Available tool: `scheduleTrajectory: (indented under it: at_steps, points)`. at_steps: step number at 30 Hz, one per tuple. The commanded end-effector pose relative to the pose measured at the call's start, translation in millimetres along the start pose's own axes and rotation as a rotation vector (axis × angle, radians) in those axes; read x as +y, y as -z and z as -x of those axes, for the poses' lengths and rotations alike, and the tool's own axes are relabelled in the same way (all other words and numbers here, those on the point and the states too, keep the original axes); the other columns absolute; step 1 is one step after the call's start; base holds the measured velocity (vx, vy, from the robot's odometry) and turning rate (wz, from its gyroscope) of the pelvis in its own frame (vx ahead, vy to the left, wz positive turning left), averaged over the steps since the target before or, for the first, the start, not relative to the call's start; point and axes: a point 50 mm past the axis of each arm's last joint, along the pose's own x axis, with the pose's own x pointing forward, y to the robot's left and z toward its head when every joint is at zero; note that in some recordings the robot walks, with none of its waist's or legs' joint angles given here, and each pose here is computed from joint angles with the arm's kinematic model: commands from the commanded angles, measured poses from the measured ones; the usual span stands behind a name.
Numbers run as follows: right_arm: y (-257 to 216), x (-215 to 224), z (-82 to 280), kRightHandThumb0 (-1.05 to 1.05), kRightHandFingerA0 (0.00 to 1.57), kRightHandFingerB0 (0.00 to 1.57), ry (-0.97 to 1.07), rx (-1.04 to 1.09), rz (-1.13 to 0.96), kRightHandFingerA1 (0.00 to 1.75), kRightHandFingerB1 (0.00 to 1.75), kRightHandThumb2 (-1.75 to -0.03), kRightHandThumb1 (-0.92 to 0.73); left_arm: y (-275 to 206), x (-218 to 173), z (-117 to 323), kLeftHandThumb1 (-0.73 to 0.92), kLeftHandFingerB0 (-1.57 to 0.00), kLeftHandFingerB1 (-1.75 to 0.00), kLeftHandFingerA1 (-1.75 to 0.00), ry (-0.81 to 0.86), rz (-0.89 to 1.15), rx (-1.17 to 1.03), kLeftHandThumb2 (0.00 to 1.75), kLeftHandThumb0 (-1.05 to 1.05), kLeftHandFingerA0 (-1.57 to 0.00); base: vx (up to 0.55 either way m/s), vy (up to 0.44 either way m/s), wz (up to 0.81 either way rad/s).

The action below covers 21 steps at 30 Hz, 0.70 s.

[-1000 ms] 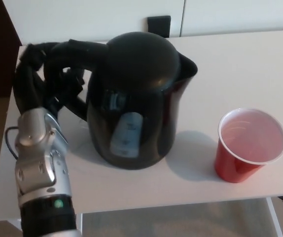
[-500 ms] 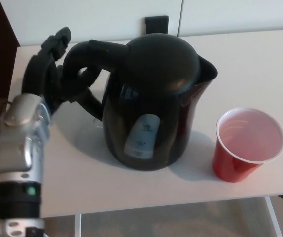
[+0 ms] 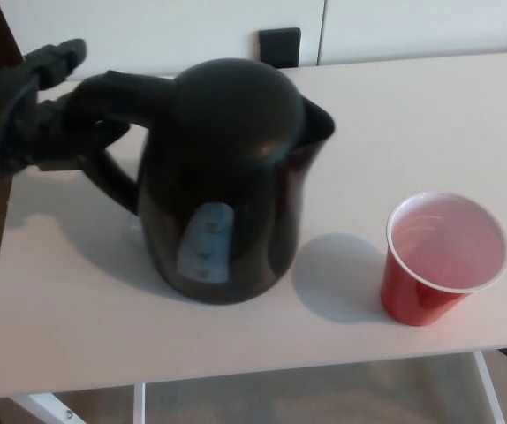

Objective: The robot walk towards a table in front and uses its left hand to pick up the pot from the base and pour water to the cup on the right hand side

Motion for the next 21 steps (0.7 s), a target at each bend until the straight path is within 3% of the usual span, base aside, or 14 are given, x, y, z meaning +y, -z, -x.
scheduleTrajectory:
  at_steps: [1, 3, 4, 8, 11, 21]
  points:
    - [-10, -7, 0, -0.15, 0.48, 0.42, 0.019, -0.031, -0.001, 0.64, 0.58, -0.57, -0.6, -6, 40, 37, 0.48, 0.0, 0.0, 0.0, 0.281, -0.102, 0.063, 0.54, -0.8, 0.0, 0.0, 0.0, 0.0]
    - [-10, -7, 0, -0.15, 0.48, 0.42, 0.017, -0.031, -0.003, 0.64, 0.58, -0.57, -0.6, -6, 41, 38, 0.48, 0.0, 0.0, 0.0, 0.285, -0.103, 0.064, 0.54, -0.8, 0.0, 0.0, 0.0, 0.0]
    - [-5, -6, 1, -0.22, 0.45, 0.4, 0.006, -0.018, -0.012, 0.65, 0.59, -0.66, -0.55, -6, 37, 45, 0.51, 0.0, 0.0, 0.0, 0.337, -0.163, 0.046, 0.56, -0.82, 0.0, 0.0, 0.0, 0.0]
    - [-3, -7, 1, -0.22, 0.45, 0.39, 0.004, -0.015, -0.016, 0.64, 0.59, -0.66, -0.55, -9, 34, 47, 0.5, 0.0, 0.0, 0.0, 0.362, -0.197, 0.046, 0.55, -0.85, 0.0, 0.0, 0.0, 0.0]
    - [-2, -9, 2, -0.18, 0.46, 0.38, 0.015, -0.011, -0.01, 0.62, 0.56, -0.65, -0.6, -22, 14, 51, 0.48, 0.0, 0.0, 0.0, 0.444, -0.478, 0.019, 0.58, -0.9, 0.0, 0.0, 0.0, 0.0]
    - [-3, -8, 1, -0.18, 0.44, 0.39, 0.015, -0.009, -0.004, 0.6, 0.57, -0.65, -0.59, -22, 2, 55, 0.45, 0.0, 0.0, 0.0, 0.463, -0.63, 0.027, 0.61, -0.91, 0.0, 0.0, 0.0, 0.0]
